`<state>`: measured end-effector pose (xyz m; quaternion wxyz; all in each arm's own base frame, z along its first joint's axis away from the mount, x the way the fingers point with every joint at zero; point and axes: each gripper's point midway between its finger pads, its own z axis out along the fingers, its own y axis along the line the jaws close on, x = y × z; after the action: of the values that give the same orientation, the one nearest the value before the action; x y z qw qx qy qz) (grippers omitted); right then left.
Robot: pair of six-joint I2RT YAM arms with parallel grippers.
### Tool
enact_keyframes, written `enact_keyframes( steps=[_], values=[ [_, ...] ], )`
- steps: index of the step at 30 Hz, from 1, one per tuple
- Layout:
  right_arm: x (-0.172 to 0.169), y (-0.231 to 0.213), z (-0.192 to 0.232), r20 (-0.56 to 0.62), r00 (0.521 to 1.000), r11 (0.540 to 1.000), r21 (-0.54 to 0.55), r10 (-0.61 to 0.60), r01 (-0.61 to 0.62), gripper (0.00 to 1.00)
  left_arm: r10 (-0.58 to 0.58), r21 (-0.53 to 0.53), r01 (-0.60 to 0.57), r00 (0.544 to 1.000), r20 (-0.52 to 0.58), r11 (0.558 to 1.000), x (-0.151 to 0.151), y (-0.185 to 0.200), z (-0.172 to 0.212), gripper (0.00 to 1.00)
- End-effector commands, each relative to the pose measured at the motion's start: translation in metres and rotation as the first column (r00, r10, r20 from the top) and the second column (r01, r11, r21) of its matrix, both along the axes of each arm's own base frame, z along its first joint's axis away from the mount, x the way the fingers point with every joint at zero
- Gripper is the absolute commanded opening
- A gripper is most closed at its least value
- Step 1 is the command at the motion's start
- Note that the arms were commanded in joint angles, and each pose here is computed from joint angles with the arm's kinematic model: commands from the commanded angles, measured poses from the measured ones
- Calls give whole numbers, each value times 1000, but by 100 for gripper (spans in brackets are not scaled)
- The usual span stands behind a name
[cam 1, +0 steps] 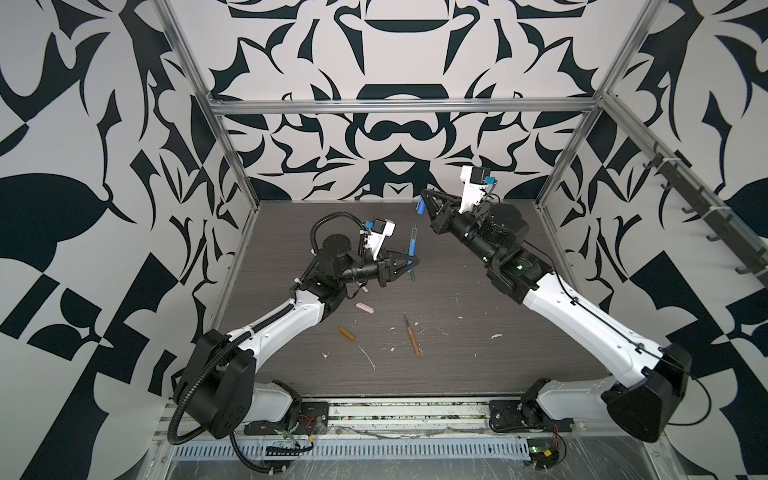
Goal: Insert the pens into the pen caps
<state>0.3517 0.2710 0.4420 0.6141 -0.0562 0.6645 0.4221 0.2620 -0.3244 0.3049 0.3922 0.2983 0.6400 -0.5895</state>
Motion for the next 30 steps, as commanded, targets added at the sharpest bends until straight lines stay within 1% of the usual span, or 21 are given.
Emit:
enact_keyframes(
  steps=[1,9,21,27,30],
  values=[
    [-18,-4,29,58,998,998,53,30,-33,3,-14,2,14,1000,14,1000,-3,-1,0,0],
    [-15,9,3,0,998,998,27,57,-57,2,-13,0,13,1000,16,1000,-3,-1,2,0],
    [-23,6,-9,-25,998,998,-6,60,-60,2,-4,-1,4,1000,18,1000,-2,0,2,0],
    [-28,13,-36,-117,987,993,-8,114,-115,3,12,-1,-12,1000,20,1000,-1,1,2,0],
    [-31,15,-51,-155,980,991,-28,127,-133,4,15,-1,-15,1000,22,1000,0,1,2,0]
  ],
)
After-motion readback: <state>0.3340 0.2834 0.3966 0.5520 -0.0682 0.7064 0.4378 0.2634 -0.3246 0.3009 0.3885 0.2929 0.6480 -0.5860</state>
